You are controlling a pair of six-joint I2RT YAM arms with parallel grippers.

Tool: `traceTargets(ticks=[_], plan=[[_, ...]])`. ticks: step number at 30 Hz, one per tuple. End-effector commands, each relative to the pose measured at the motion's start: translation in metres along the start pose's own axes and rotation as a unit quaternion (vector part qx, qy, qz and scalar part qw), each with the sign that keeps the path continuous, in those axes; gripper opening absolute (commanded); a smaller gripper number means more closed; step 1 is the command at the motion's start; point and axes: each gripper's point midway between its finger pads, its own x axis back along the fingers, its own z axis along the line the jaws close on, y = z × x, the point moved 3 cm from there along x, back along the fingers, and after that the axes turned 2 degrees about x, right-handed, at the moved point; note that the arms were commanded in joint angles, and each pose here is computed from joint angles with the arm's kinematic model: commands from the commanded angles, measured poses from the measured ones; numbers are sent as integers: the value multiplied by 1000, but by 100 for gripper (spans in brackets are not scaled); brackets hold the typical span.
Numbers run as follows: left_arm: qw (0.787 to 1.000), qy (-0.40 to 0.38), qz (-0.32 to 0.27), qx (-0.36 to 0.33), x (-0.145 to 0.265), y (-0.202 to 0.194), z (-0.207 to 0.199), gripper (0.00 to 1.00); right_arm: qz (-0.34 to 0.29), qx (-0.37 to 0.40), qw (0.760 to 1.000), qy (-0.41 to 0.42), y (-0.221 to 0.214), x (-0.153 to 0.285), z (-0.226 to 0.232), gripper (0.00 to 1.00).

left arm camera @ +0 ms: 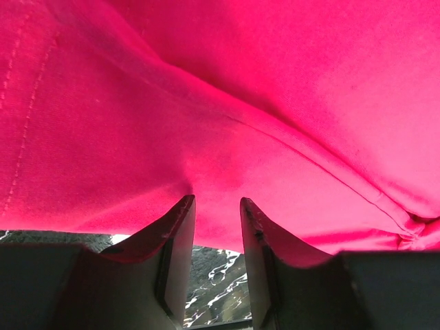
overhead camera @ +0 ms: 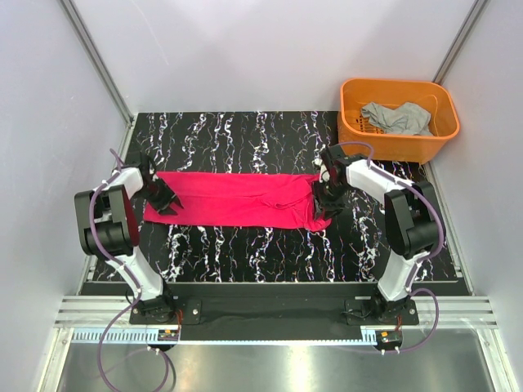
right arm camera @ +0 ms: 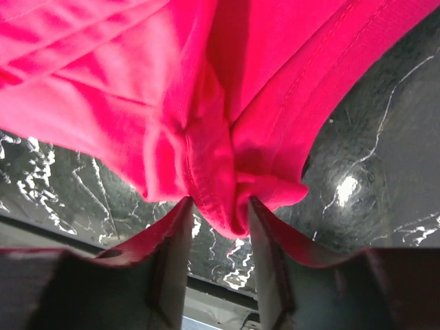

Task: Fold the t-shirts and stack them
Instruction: Fold the tshirt

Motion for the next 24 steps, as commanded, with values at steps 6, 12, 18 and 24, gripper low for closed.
traceTargets(ticks=[6, 12, 18, 24], plan=[[1000, 9, -20, 9, 0, 20, 7, 36, 4, -40, 997, -70, -3, -17, -23, 23], [999, 31, -29, 16, 1, 24, 22, 36, 1, -97, 989, -112, -24, -14, -43, 11], [999, 33, -41, 3, 11, 27, 23, 34, 4, -106, 989, -98, -25, -16, -43, 20], [994, -20, -76, -70, 53, 8, -25, 47, -39, -82, 993, -77, -5, 33, -26, 50]])
